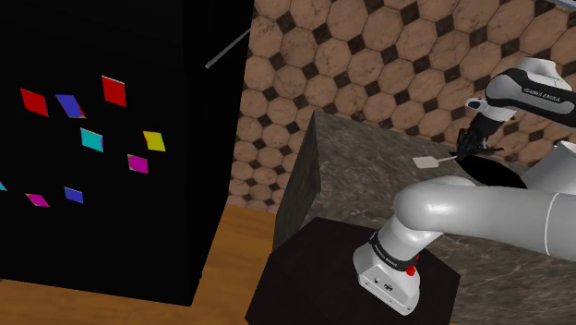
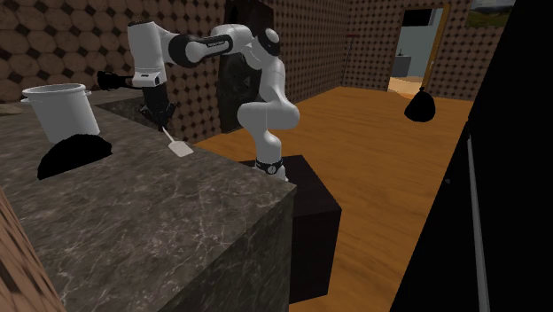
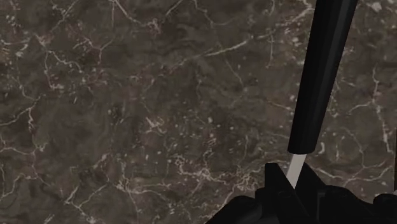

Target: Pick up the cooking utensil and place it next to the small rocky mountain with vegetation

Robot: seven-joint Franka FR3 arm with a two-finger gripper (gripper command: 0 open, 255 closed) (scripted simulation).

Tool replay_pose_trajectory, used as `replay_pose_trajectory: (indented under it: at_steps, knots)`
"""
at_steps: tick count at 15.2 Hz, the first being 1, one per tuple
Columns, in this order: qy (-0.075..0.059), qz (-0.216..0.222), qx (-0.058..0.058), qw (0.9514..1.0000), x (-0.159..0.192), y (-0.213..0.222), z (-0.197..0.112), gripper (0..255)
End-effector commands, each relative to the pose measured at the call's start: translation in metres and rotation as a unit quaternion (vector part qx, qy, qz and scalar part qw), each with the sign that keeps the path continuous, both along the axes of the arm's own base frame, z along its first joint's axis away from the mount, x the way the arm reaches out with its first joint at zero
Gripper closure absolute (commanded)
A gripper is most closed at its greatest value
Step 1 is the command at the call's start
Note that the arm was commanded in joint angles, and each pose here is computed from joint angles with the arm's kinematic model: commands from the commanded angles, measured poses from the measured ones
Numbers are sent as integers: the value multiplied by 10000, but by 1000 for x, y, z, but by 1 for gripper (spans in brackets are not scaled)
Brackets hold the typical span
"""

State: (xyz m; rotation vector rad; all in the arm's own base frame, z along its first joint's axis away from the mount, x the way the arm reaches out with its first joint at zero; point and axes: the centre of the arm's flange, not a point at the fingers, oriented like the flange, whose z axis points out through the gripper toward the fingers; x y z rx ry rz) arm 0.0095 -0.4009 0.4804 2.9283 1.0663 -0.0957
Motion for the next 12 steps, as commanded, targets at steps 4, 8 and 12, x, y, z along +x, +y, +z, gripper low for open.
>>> replay_pose_trajectory:
  at_steps: [4, 8, 12]
  knots:
    - [4, 9, 2, 10000, -54, -34, 1, 255]
    - [4, 9, 2, 10000, -99, -62, 1, 255]
    - [4, 9, 2, 10000, -144, -90, 1, 255]
